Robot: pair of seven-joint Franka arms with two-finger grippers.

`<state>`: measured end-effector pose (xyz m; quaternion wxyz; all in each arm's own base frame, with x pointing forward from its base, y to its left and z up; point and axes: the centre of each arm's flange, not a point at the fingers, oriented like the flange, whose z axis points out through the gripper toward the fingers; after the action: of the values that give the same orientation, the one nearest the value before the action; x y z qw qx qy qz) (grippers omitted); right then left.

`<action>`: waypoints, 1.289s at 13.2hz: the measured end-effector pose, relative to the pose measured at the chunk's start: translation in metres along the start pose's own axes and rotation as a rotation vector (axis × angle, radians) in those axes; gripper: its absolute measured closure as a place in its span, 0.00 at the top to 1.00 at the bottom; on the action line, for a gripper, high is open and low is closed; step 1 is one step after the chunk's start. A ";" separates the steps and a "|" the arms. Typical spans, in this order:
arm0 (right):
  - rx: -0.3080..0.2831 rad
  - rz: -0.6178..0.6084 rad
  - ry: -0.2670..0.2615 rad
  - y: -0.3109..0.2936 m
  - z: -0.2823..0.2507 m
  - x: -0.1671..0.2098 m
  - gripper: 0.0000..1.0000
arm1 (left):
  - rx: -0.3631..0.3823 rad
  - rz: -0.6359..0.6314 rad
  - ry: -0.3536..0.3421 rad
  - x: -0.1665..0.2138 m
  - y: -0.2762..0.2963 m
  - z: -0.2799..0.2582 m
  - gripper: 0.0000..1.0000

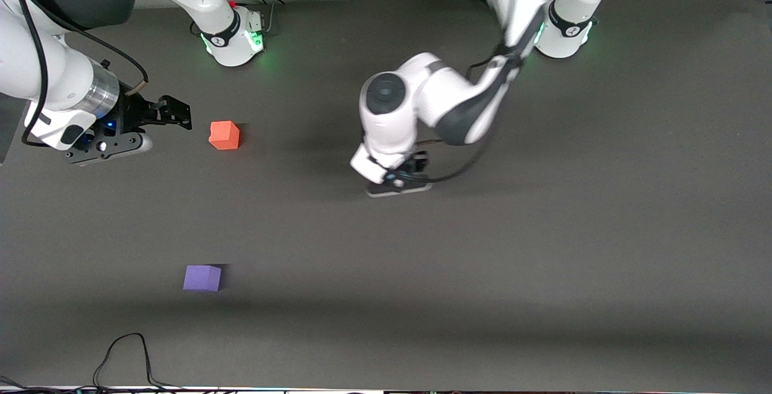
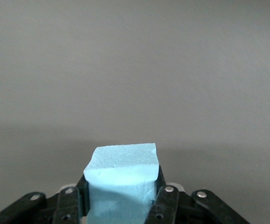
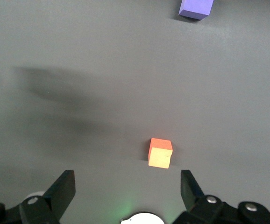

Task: Place blue block between orange and purple blocks
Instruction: 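Carry the blue cube with the left gripper toward the table middle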

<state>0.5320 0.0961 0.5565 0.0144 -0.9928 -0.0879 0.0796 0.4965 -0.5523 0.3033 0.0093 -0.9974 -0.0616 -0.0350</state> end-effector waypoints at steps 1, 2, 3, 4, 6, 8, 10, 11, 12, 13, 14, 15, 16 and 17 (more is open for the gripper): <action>0.000 0.000 0.000 0.000 0.000 0.000 1.00 | 0.003 0.007 0.012 -0.016 0.014 0.027 0.52; 0.000 0.000 0.000 0.000 0.000 0.000 1.00 | 0.006 0.015 0.015 -0.026 0.023 0.049 0.52; 0.000 0.000 0.000 0.000 0.000 0.000 1.00 | 0.005 0.020 0.016 -0.031 0.027 0.065 0.52; 0.000 0.000 0.000 0.000 0.000 0.000 1.00 | -0.001 0.023 0.018 -0.032 0.028 0.077 0.52; 0.000 0.000 0.000 0.000 0.000 0.000 1.00 | -0.011 0.023 0.023 -0.032 0.030 0.089 0.52; 0.000 0.000 0.001 0.000 0.000 0.000 1.00 | -0.012 0.025 0.023 -0.032 0.030 0.094 0.59; 0.000 0.000 0.004 0.000 -0.001 0.000 1.00 | -0.017 0.023 0.030 -0.029 0.031 0.091 0.79; 0.000 0.000 0.006 0.000 -0.002 0.000 1.00 | -0.022 0.019 0.037 -0.026 0.031 0.087 0.91; 0.000 0.000 0.008 0.000 -0.002 0.000 1.00 | -0.027 0.008 0.046 -0.017 0.030 0.077 0.99; 0.000 0.000 0.010 0.000 -0.003 0.000 1.00 | -0.021 -0.009 0.044 -0.004 0.023 0.065 1.00; 0.000 0.000 0.012 0.000 -0.004 -0.001 1.00 | -0.019 -0.030 0.025 0.015 0.012 0.043 1.00; 0.000 0.000 0.014 0.000 -0.005 -0.002 1.00 | -0.036 -0.047 -0.009 0.039 -0.006 0.011 1.00; 0.000 0.000 0.017 0.000 -0.006 -0.002 1.00 | -0.073 -0.063 -0.040 0.069 -0.033 -0.032 1.00; 0.000 0.001 0.019 0.000 -0.008 -0.003 1.00 | -0.107 -0.076 -0.062 0.099 -0.068 -0.078 1.00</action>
<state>0.5307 0.0951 0.5644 0.0152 -0.9936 -0.0874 0.0700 0.5811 -0.4741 0.3891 -0.0471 -0.9941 -0.0977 -0.0076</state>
